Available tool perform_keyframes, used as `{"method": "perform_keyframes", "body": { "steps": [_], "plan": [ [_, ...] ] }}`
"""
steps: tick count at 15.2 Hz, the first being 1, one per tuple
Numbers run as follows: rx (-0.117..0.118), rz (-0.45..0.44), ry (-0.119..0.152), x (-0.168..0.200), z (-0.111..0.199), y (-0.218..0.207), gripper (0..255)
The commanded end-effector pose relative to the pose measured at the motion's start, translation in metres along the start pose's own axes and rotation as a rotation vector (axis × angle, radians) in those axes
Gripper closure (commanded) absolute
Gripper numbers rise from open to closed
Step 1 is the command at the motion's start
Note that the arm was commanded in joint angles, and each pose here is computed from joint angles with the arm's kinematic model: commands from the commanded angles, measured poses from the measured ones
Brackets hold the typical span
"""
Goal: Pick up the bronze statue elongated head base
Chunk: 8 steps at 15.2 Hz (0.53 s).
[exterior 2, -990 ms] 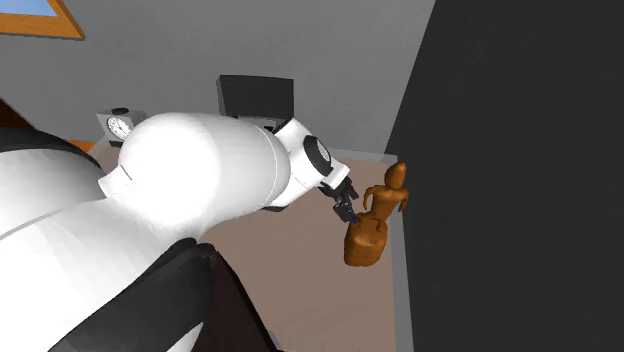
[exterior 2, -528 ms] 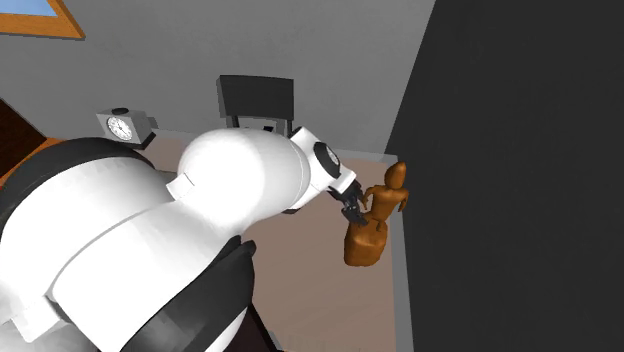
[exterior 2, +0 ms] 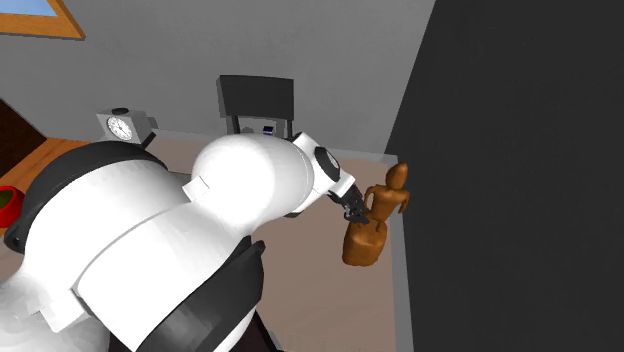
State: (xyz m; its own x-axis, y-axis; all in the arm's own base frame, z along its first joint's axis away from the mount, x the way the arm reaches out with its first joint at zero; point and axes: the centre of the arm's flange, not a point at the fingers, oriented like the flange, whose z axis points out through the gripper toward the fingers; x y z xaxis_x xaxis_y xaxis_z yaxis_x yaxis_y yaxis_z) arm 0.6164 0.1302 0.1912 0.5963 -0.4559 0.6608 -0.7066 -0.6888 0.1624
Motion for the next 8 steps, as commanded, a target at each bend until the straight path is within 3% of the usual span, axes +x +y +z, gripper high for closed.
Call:
{"method": "perform_keyframes", "body": {
  "steps": [1, 8],
  "plan": [
    [-0.004, -0.001, -0.001, -0.0008, 0.0012, 0.0008, 255],
    [-0.004, -0.001, -0.001, 0.0061, -0.0059, 0.0023, 255]
  ]
}}
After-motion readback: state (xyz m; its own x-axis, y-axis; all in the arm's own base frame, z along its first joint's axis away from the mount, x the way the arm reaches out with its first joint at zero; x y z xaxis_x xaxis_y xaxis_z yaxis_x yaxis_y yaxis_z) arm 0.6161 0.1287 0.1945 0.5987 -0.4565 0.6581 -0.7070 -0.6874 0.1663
